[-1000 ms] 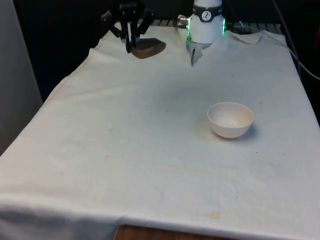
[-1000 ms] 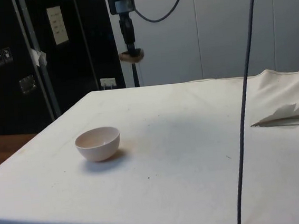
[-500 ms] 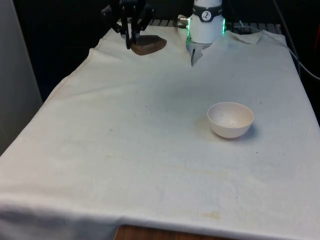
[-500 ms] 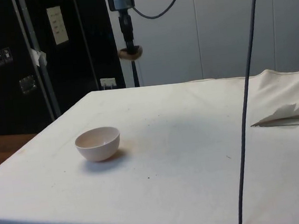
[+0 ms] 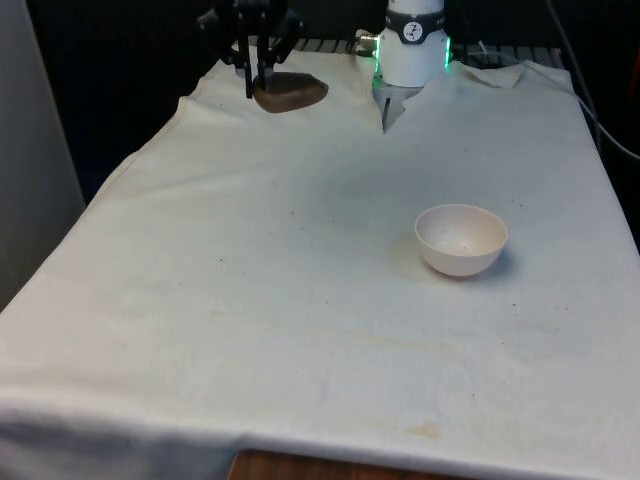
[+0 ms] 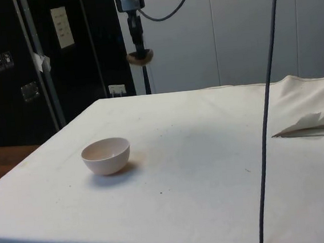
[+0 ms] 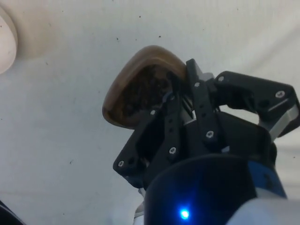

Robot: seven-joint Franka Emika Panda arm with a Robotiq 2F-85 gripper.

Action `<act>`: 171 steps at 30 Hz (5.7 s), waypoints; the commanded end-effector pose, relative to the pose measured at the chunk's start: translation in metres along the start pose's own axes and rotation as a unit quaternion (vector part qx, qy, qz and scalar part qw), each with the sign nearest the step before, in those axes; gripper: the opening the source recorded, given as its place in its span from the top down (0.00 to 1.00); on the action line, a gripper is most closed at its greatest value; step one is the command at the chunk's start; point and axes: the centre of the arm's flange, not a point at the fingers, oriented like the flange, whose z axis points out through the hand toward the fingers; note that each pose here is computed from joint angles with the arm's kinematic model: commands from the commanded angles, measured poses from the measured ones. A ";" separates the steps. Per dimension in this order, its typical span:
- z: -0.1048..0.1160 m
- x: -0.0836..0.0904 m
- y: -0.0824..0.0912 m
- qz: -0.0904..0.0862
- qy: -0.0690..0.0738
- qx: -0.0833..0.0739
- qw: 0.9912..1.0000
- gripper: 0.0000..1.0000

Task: Pour the coffee beans from the cup into the bowl.

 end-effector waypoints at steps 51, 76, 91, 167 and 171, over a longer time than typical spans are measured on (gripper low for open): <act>0.001 0.026 -0.033 0.112 -0.012 -0.018 0.993 1.00; 0.003 0.042 -0.060 0.147 -0.017 -0.035 0.988 1.00; 0.003 0.048 -0.071 0.164 -0.023 -0.067 0.984 1.00; 0.020 0.104 -0.243 0.142 -0.044 -0.279 0.949 1.00; 0.023 0.108 -0.249 0.140 -0.045 -0.287 0.946 1.00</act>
